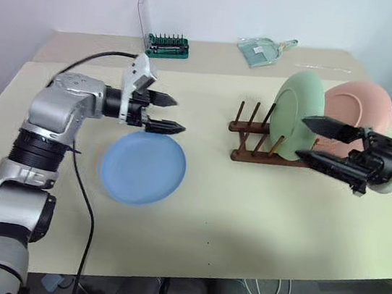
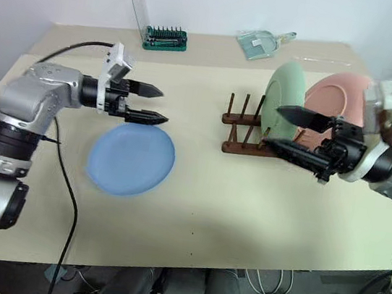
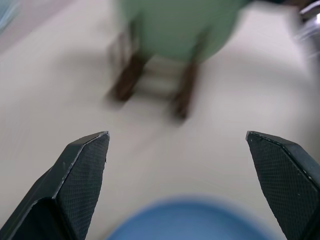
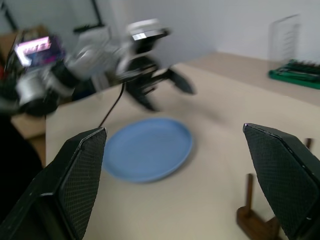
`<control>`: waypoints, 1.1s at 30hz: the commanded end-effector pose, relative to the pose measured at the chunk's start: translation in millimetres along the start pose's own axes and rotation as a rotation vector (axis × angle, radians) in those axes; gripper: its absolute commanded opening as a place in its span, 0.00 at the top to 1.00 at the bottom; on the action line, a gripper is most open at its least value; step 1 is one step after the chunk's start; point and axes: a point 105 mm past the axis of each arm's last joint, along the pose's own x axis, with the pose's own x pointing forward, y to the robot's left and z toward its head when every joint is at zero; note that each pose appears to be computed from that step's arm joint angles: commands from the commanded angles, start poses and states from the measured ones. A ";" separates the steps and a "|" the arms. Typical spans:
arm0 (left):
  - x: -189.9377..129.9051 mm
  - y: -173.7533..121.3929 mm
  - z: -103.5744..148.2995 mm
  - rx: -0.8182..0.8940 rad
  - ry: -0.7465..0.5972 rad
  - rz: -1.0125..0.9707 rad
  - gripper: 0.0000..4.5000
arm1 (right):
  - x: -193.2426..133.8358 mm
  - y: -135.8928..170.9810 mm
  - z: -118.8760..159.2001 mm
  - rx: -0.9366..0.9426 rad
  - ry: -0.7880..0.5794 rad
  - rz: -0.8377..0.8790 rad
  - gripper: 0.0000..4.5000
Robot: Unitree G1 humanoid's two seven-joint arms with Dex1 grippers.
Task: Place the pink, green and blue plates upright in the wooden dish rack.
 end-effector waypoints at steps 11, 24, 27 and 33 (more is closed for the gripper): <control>-89.9 42.7 -62.5 -0.580 0.507 0.349 0.00 | 14.3 -0.9 1.8 0.013 -0.062 0.039 0.01; -84.9 9.5 -91.0 -0.875 0.673 0.224 0.00 | 16.2 0.3 3.5 0.044 -0.069 0.055 0.01; -76.2 3.3 -93.8 -0.935 0.660 0.222 0.00 | 16.5 -0.1 -0.1 0.052 -0.069 0.050 0.01; -70.9 -1.4 -108.0 -0.878 0.711 0.228 0.00 | 17.2 -2.0 -0.5 0.046 -0.071 0.036 0.01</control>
